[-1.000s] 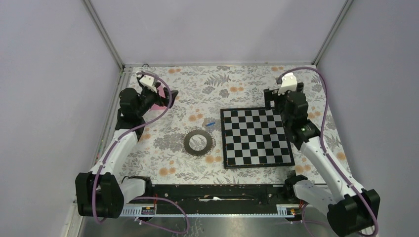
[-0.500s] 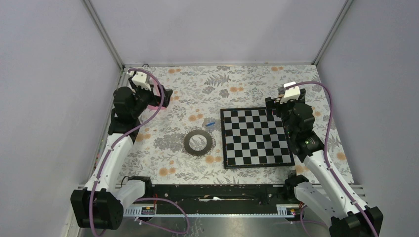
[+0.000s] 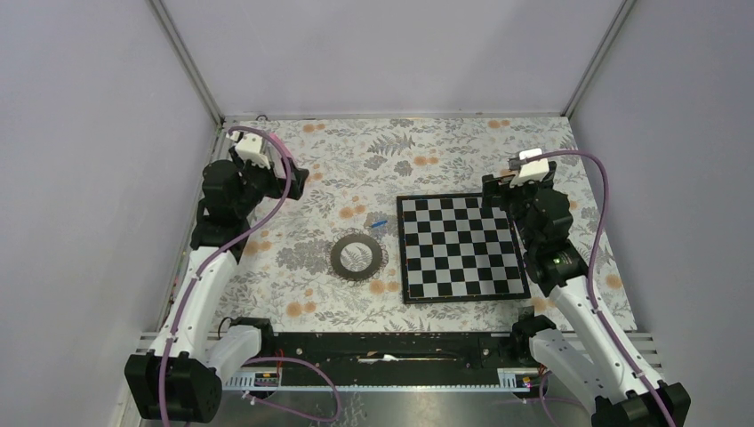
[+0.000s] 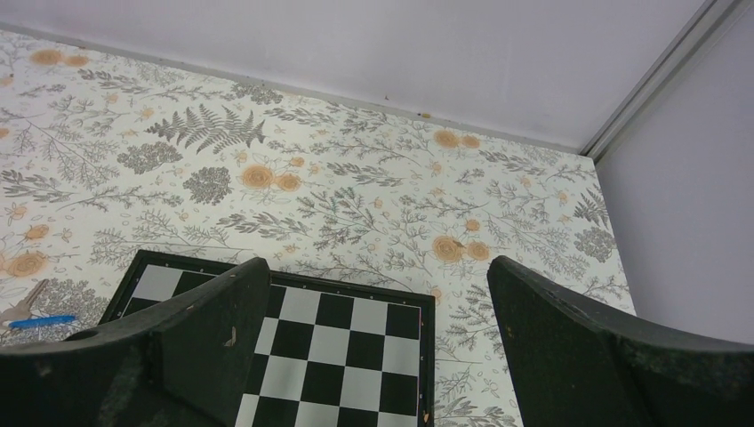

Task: Put the keys on the keyring

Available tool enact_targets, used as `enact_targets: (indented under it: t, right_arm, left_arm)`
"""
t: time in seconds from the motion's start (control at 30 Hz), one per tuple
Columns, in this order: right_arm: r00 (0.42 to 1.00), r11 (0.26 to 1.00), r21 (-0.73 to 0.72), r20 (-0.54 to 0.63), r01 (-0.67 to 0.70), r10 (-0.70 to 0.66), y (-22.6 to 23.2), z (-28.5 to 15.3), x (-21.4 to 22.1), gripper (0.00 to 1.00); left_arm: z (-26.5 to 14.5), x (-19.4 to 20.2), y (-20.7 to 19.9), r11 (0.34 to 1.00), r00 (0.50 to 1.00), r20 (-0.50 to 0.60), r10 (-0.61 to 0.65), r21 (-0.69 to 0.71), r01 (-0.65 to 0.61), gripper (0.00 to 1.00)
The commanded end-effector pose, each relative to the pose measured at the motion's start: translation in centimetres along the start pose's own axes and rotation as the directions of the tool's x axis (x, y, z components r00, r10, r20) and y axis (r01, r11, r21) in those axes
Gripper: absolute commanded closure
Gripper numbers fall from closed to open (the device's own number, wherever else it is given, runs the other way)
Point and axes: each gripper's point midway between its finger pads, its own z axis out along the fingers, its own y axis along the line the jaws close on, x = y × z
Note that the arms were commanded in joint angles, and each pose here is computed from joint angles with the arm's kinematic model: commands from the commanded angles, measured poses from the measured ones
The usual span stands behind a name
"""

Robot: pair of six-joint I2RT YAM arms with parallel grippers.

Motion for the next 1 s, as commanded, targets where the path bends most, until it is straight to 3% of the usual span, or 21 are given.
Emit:
enact_targets:
  t: [0.0,0.97]
  right_arm:
    - [0.997,1.000,0.013,0.069,-0.027,0.026,-0.6,-0.2,-1.8,0.01]
    - [0.997,1.000,0.010,0.081,0.005,-0.006,-0.8,-0.4,-1.5,0.00]
  left_arm:
    - [-0.2,-0.6,0.0,1.000,1.000,0.025,-0.015,-0.001,0.015,0.01]
    - [0.6,1.2,1.4,0.998,0.998,0.003,-0.057,-0.028,0.057,0.01]
